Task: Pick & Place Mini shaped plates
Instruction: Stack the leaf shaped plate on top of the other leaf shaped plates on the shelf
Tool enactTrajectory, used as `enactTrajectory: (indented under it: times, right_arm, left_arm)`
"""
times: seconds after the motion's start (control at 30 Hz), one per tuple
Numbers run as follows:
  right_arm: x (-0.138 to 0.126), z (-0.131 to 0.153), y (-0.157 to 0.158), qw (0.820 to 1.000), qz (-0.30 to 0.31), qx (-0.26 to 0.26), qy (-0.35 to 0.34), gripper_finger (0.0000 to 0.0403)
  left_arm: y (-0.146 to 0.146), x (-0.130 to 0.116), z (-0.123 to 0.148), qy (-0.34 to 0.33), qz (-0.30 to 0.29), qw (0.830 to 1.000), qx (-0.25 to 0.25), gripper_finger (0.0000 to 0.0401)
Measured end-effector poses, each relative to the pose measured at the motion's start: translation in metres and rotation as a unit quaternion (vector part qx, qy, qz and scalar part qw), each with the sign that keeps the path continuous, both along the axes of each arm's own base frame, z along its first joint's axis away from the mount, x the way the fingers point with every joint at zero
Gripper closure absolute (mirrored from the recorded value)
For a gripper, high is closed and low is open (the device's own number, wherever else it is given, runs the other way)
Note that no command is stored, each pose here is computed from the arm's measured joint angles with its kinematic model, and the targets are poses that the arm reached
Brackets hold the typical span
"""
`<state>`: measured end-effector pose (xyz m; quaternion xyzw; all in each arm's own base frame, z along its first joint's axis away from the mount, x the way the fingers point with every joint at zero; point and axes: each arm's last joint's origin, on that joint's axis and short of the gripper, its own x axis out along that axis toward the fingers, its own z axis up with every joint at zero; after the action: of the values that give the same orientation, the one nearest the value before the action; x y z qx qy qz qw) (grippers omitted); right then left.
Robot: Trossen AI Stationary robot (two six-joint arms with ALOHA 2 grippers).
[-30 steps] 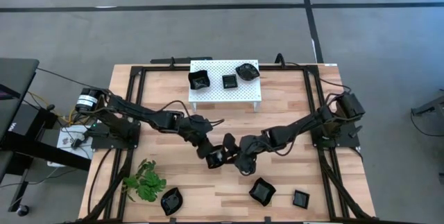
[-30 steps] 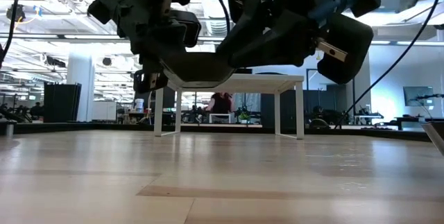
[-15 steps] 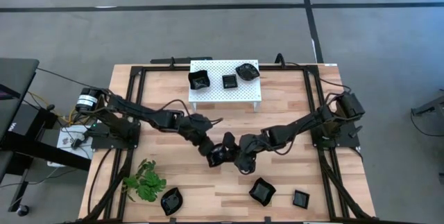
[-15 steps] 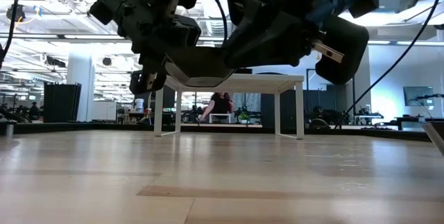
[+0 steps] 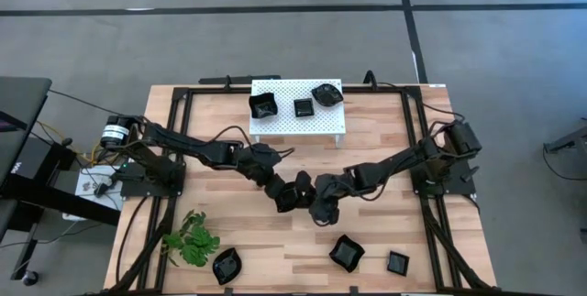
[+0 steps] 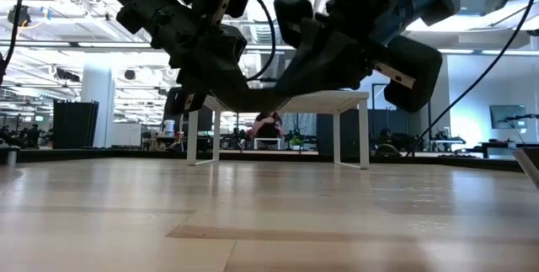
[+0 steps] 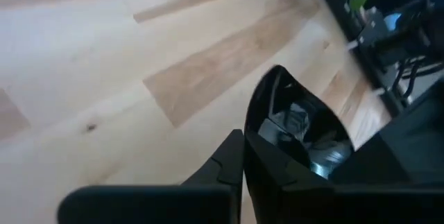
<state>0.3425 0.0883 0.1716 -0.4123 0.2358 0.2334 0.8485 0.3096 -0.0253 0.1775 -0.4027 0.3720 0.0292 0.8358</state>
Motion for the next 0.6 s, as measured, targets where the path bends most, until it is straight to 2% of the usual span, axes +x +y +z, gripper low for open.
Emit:
enactTrajectory:
  times: [0.2, 0.33, 0.6]
  right_arm:
    - [0.0, -0.004, -0.012, 0.999, -0.026, 0.009, 0.026, 0.04]
    - [-0.001, -0.005, -0.012, 0.999, -0.029, 0.007, 0.037, 0.0401]
    - [-0.012, 0.003, 0.009, 0.999, -0.009, -0.007, 0.034, 0.0401]
  left_arm:
    - [0.0, 0.0, 0.0, -0.002, 0.0, 1.0, 0.004, 0.0313]
    - [0.001, 0.001, 0.0, -0.011, -0.007, 0.999, 0.03, 0.0305]
    - [0.001, 0.001, 0.0, -0.016, -0.017, 0.998, 0.054, 0.0303]
